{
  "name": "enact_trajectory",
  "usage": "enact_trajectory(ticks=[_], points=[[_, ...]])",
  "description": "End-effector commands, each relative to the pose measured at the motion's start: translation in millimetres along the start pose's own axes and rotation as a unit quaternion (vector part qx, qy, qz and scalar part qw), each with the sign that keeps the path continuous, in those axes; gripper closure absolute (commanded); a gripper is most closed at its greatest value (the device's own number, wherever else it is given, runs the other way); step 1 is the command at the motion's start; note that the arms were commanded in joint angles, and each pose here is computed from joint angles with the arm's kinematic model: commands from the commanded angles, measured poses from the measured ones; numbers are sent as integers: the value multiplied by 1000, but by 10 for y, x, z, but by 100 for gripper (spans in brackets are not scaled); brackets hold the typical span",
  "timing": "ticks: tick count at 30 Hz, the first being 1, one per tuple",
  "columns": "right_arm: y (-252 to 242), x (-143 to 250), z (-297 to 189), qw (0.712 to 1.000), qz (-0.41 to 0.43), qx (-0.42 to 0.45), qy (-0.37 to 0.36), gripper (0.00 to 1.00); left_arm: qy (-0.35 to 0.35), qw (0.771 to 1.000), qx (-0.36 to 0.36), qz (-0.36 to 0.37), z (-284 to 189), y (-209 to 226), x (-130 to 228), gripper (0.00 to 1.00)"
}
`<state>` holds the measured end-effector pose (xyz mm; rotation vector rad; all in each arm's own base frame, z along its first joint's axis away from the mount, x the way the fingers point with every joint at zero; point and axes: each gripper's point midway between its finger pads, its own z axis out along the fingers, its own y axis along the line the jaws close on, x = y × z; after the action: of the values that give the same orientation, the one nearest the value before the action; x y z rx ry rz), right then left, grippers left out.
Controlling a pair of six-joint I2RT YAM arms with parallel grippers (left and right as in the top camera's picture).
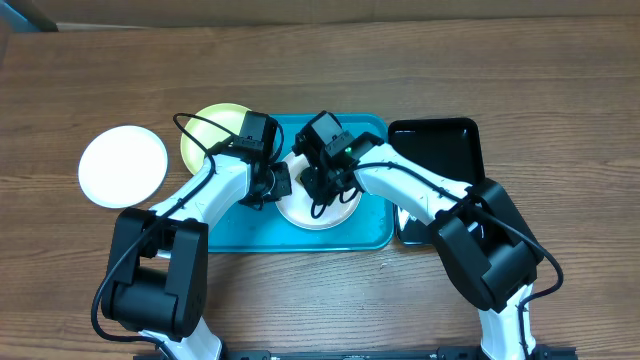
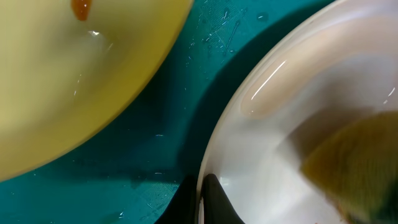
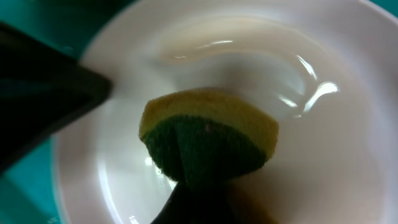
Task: Clean dirty plates on tray and stack at the side
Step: 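Scrub the white plate with the sponge held in the right gripper, then return the sponge to the black tray, release, raise right gripper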
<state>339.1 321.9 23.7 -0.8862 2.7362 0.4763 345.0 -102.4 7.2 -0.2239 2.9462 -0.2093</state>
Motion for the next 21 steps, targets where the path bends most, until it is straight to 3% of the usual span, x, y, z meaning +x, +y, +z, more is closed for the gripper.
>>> enact_trajectory(ticks=[1,6,10,15,21], points=[[205,-404,-385,993,12,-108,-42,96,17,1000,-14,2,86,77,98,96],[-112,-660,-961,983,60,-155,-76,96,17,1000,-14,2,86,77,98,96],[-519,-614,-1306,978,114,-153,-82,96,17,1000,-14,2,86,77,98,95],[-1204,-315,-1570,968,208,-122,-69,96,17,1000,-13,2,86,77,98,90],[-1906,373,-1550,951,308,-26,1,96,17,1000,-13,2,86,77,98,78]])
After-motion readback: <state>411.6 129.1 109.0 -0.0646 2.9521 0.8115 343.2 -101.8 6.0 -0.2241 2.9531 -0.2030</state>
